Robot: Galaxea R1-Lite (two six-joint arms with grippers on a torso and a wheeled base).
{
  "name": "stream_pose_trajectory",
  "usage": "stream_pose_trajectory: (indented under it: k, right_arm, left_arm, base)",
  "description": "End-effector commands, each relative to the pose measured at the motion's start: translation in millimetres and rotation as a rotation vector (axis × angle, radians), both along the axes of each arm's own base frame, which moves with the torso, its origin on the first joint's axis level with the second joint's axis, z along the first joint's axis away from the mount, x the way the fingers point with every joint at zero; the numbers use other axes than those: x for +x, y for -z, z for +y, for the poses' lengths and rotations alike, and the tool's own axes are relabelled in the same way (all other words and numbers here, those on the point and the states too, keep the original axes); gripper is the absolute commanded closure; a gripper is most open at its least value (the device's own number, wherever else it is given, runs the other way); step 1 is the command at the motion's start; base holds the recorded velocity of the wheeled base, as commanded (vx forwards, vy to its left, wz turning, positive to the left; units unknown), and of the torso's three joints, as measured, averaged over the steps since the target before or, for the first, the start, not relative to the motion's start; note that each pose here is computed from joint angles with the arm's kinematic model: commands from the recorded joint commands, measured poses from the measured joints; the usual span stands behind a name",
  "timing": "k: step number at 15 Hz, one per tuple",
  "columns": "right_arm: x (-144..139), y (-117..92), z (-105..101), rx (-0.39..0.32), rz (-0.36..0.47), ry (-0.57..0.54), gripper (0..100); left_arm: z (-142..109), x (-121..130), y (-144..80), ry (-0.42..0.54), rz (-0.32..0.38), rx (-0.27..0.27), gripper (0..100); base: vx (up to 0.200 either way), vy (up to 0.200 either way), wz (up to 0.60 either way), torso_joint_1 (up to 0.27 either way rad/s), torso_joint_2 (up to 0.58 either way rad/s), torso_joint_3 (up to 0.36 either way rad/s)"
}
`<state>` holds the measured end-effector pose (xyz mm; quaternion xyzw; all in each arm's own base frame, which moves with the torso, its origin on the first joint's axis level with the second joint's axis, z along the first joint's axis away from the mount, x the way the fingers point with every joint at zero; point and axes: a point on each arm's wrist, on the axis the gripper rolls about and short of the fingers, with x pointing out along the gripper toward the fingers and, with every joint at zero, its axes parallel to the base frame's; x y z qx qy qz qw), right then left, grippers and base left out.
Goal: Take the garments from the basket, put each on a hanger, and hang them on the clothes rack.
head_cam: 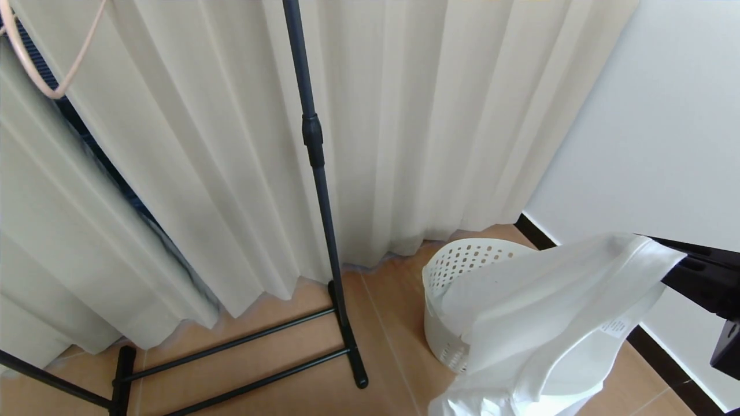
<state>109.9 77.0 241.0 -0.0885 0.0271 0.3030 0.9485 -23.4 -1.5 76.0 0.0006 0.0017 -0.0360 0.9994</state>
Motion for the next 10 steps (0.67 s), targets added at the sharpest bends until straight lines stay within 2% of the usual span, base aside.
stream_pose_trajectory:
  k: [1, 4, 10]
  right_arm:
    - [0.6, 0.1, 0.3, -0.002, 0.001, 0.001, 100]
    - [-0.9, -0.5, -0.8, 0.002, -0.004, 0.001, 100]
    - [-0.8, 2.0, -0.6, -0.006, 0.002, 0.000, 100]
  left_arm:
    - [0.0, 0.1, 0.0, -0.001, 0.001, -0.001, 0]
    - [0.0, 0.1, 0.0, 0.000, 0.001, 0.000, 0]
    - [0.0, 0.1, 0.0, 0.000, 0.001, 0.002, 0]
  base:
    - [0.000, 0.000, 0.00, -0.002, 0.01, 0.203]
    - [0.000, 0.000, 0.00, 0.046, -0.27, -0.027]
    - [0.000, 0.000, 0.00, 0.111, -0.44, -0.141]
